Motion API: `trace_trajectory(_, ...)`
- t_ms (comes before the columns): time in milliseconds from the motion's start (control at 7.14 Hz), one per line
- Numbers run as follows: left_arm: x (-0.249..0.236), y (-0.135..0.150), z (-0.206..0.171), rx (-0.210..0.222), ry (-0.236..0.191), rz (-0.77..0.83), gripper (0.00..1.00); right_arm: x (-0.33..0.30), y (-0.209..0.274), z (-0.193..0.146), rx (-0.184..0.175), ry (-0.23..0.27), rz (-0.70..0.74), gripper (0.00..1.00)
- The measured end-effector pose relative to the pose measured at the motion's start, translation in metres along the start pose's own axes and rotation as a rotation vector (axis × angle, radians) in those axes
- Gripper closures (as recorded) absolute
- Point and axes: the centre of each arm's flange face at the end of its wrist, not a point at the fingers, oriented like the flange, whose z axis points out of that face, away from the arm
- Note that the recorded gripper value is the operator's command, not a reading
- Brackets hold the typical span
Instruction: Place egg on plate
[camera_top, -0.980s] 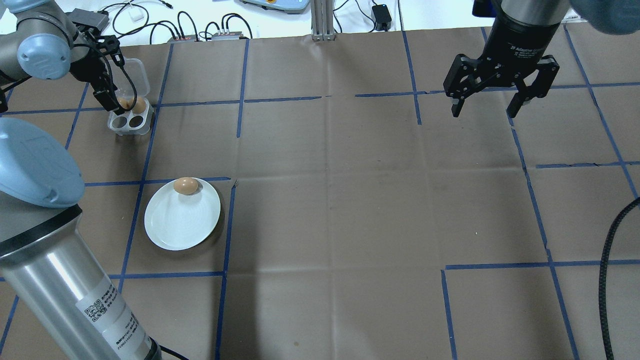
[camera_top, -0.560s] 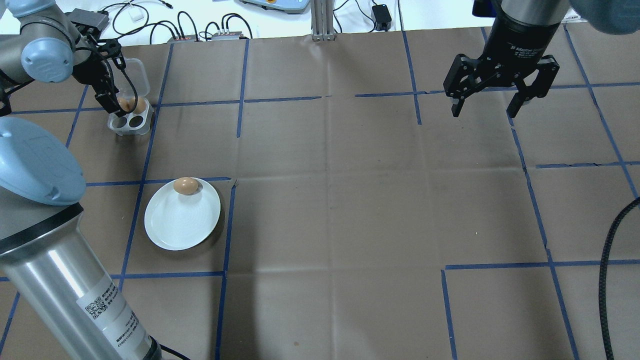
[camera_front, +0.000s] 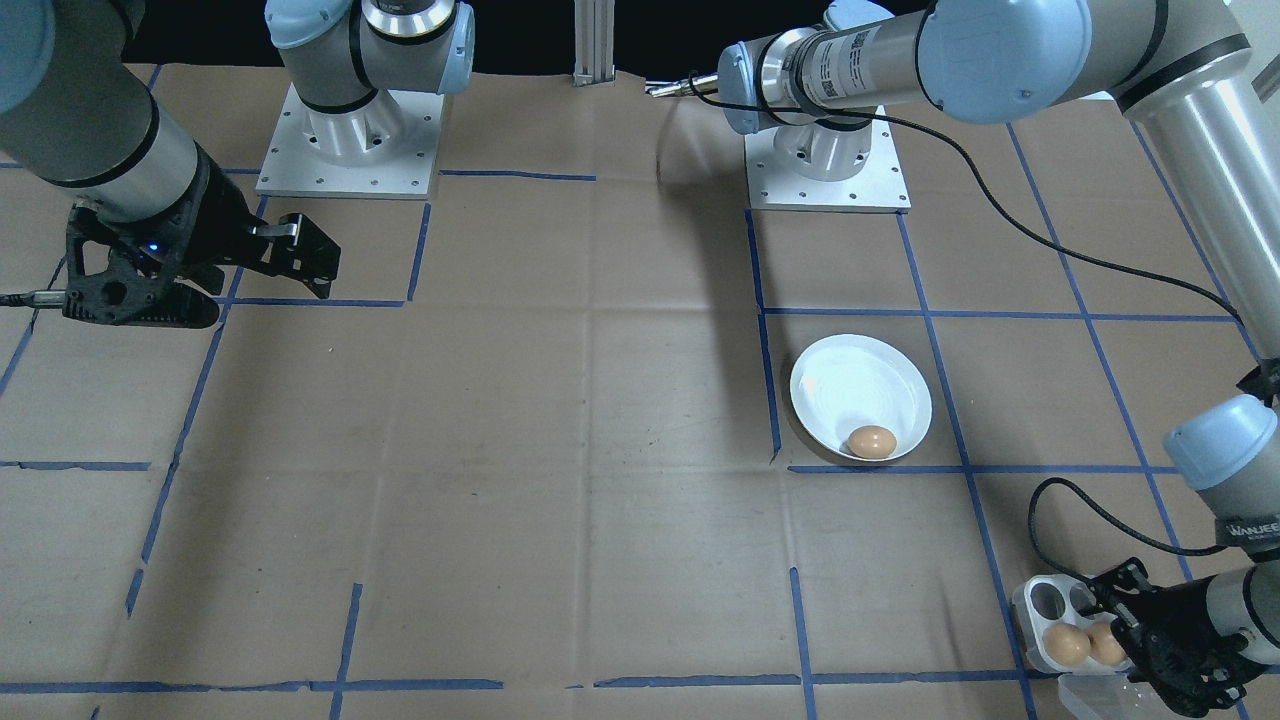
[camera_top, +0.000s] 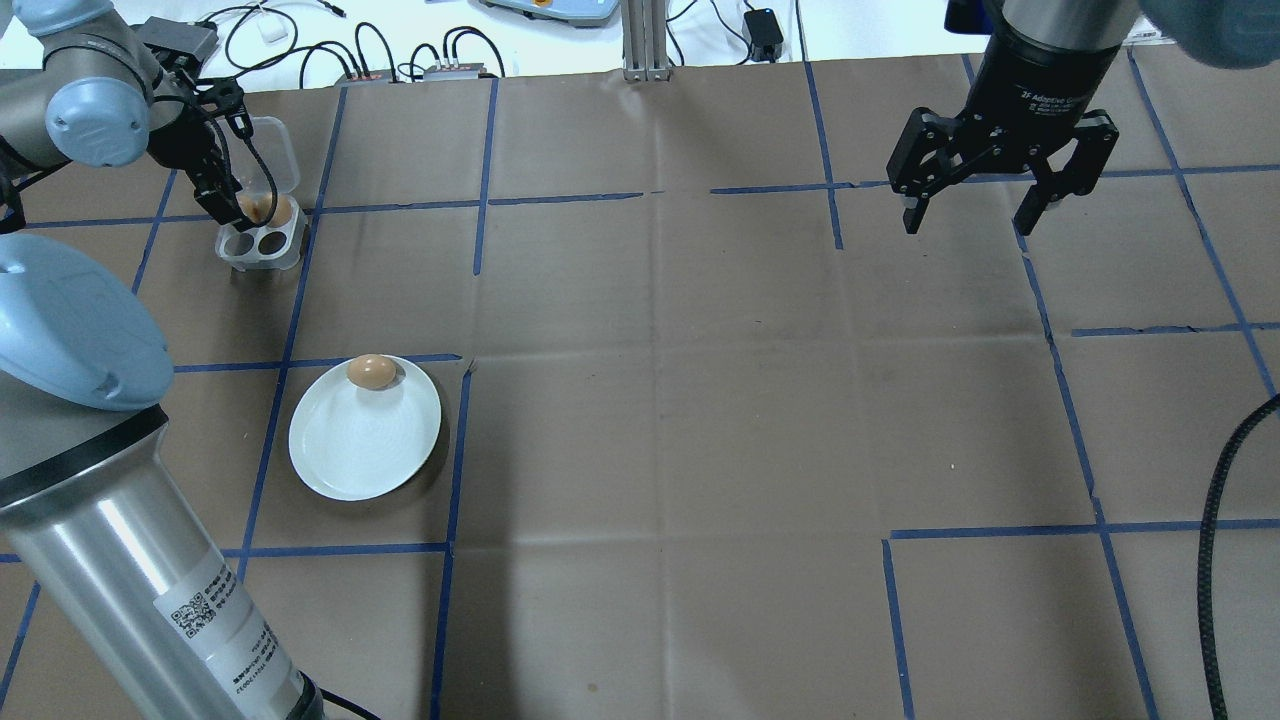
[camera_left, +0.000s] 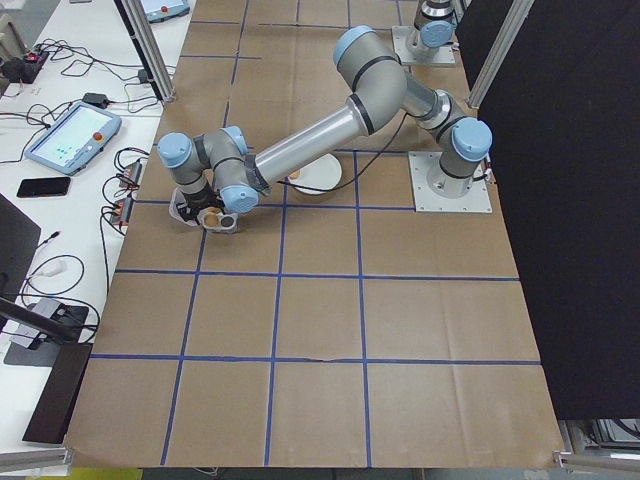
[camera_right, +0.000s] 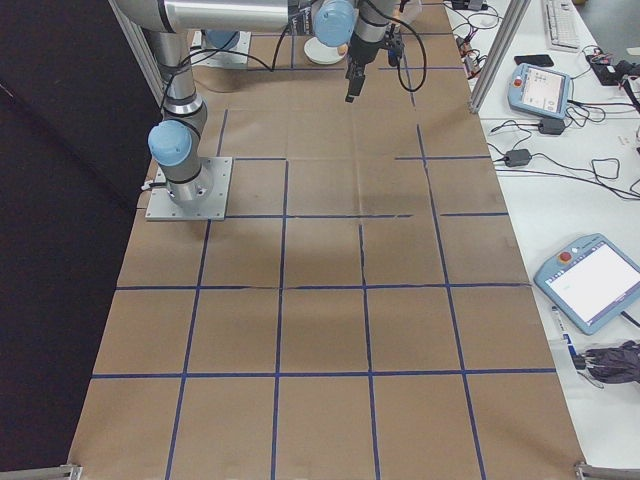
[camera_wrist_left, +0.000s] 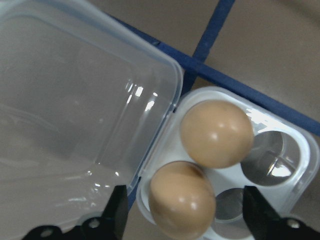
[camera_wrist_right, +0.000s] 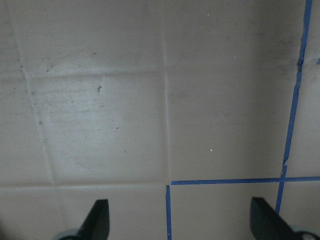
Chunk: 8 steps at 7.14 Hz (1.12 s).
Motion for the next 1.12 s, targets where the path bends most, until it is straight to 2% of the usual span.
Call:
trace_trajectory(280, -0.0006, 0.0, -0.0005, 0.0, -0.006, 0.0, 0.53, 0.0, 0.0, 0.0001, 0.0, 0.0, 0.0, 0.0)
trace_trajectory(560, -0.0012, 0.0, -0.0012, 0.0, -0.011, 0.0, 0.63, 0.0, 0.0, 0.0001, 0.0, 0.0, 0.0, 0.0)
trace_trajectory(1120, -0.002, -0.0003, -0.0087, 0.001, -0.029, -0.004, 0.7, 0.0, 0.0, 0.0005, 0.0, 0.0, 0.0, 0.0)
